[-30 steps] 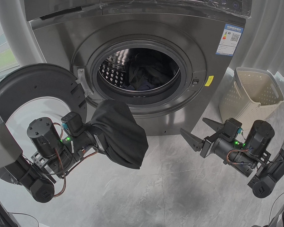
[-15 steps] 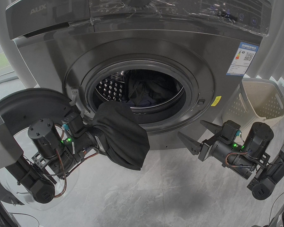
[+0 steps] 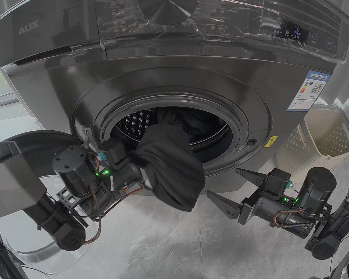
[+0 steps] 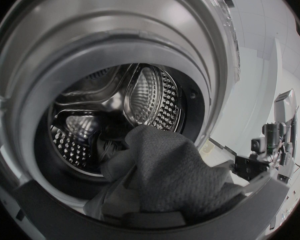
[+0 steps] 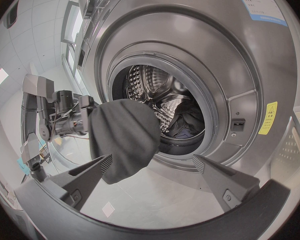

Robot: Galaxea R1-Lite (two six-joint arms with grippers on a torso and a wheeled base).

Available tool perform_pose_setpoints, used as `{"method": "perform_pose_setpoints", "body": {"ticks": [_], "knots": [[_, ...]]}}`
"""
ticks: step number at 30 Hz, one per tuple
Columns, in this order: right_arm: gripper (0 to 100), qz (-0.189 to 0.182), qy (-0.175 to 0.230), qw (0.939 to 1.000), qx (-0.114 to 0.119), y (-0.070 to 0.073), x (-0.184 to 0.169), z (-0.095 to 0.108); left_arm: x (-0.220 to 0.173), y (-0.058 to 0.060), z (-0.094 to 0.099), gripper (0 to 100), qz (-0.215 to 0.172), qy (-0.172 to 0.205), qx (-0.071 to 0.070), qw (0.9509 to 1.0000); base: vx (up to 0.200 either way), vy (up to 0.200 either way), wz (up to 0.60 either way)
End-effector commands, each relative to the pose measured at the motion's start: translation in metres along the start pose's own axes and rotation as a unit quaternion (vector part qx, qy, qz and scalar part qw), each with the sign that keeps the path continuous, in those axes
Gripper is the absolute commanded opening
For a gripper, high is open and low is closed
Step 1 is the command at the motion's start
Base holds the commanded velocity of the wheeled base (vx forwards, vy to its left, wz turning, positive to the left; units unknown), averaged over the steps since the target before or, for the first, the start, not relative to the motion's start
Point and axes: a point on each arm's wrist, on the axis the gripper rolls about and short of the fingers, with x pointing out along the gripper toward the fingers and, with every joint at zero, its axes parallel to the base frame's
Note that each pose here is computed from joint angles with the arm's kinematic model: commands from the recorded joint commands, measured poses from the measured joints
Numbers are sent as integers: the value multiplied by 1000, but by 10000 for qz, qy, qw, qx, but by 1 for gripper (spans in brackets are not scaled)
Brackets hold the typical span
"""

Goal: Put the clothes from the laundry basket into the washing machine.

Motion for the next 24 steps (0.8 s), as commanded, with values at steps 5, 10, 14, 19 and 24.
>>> {"method": "perform_pose_setpoints", "body": {"ticks": [5, 10, 14, 19, 24], "knots": [[100, 129, -48, 9999, -4, 8, -5, 3, 76, 14, -35, 0, 187, -356, 10, 9992, 0, 0, 0], [100, 122, -57, 9999, -4, 7, -6, 4, 107, 19, -49, 0, 232, -485, 9, 9986, 0, 0, 0], [100, 129, -48, 9999, -4, 7, -5, 3, 133, 32, -50, 0, 423, -602, 31, 9973, 0, 0, 0], [100, 143, -32, 9999, -4, 8, -6, 3, 159, 46, -48, 0, 571, -627, 52, 9964, 0, 0, 0], [100, 143, -32, 9999, -4, 8, -5, 3, 182, 54, -44, 0, 724, -788, 39, 9942, 0, 0, 0]]}}
